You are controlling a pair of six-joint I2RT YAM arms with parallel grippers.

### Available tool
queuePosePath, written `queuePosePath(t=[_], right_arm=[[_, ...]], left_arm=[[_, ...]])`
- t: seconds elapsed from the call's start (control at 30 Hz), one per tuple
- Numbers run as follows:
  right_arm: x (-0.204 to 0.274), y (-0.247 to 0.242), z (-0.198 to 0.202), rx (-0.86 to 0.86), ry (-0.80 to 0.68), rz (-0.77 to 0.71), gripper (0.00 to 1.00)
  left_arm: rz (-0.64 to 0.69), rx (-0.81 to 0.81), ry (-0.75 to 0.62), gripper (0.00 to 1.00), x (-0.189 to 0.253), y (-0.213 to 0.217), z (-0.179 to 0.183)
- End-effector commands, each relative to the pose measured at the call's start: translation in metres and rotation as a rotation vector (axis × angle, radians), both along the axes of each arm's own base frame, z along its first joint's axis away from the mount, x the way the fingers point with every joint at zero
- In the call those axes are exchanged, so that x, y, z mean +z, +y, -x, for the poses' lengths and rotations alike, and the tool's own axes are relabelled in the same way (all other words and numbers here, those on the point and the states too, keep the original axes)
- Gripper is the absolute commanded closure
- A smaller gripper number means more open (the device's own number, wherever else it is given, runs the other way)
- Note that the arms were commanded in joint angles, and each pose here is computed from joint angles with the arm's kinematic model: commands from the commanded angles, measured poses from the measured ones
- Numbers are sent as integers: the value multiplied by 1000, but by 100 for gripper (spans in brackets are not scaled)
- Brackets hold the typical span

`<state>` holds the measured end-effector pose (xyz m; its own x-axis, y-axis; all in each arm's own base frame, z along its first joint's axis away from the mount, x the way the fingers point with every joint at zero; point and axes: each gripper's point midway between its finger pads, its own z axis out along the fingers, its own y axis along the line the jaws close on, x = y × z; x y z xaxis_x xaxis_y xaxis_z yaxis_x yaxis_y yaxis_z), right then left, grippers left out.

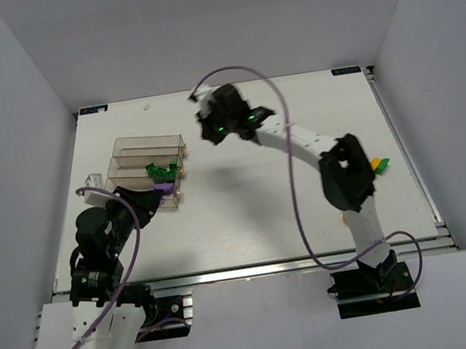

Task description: Sort the legos into containers by color

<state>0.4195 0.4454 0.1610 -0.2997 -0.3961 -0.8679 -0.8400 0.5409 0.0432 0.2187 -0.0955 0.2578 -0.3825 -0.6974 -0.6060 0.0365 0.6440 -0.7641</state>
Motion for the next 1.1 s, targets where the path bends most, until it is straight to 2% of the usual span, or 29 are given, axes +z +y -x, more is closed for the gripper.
queuePosePath(t=[0.0, 0.03, 0.1, 0.13, 0.17, 0.2, 0.23, 0.27, 0.3, 0.33, 0.37, 0.43, 0.47, 0.57, 0.6, 0.67, 0.7, 0.77, 0.8, 1.0, 1.07], right_arm=[[66, -133, -34, -378, 122, -99, 100], [58, -152, -29, -402, 181, -83, 100], [33, -233, -23, -540, 337, -36, 99], [28, -271, -23, -600, 373, -36, 87], [24, -287, -14, -612, 402, -35, 78], [20, -334, -3, -698, 440, -25, 54], [19, -348, 7, -712, 461, -13, 45], [23, -358, 18, -684, 457, -3, 39], [23, -367, 26, -673, 466, 9, 33], [14, -402, 40, -717, 520, 33, 26], [16, -403, 49, -628, 508, 51, 20], [12, -425, 73, -590, 554, 103, 11], [8, -436, 78, -514, 515, 157, 11], [-1, -473, 94, -497, 486, 251, 11], [-4, -484, 94, -439, 427, 323, 11], [-10, -514, 97, -427, 365, 417, 11], [-14, -524, 97, -334, 302, 493, 11], [-23, -548, 98, -301, 252, 572, 15], [-24, -556, 96, -225, 195, 625, 15], [-22, -572, 70, -109, 55, 643, 17], [-32, -573, 65, -95, 75, 636, 16]], left_arm=[[23, -142, -52, 68, 2, -25, -9], [30, -184, -29, 73, -8, -32, -11], [40, -215, -45, 79, -8, -38, -15], [42, -226, -41, 79, -11, -40, -17], [44, -253, -25, 78, -15, -45, -18], [44, -259, -32, 75, -15, -46, -20], [43, -266, -34, 71, -15, -48, -22], [40, -276, -21, 59, -19, -49, -25], [41, -279, -31, 53, -18, -50, -27], [44, -284, -29, 48, -18, -51, -29], [46, -295, -21, 42, -21, -53, -31], [48, -306, -33, 38, -22, -56, -34], [52, -310, -33, 37, -22, -56, -36], [54, -326, -30, 36, -24, -59, -39], [55, -331, -32, 36, -24, -60, -40], [54, -331, -31, 36, -26, -60, -40], [56, -334, -30, 35, -27, -61, -40], [56, -334, -22, 35, -31, -60, -38], [58, -335, -22, 35, -32, -61, -38], [69, -330, -9, 34, -43, -60, -31], [71, -328, 0, 34, -48, -59, -29]])
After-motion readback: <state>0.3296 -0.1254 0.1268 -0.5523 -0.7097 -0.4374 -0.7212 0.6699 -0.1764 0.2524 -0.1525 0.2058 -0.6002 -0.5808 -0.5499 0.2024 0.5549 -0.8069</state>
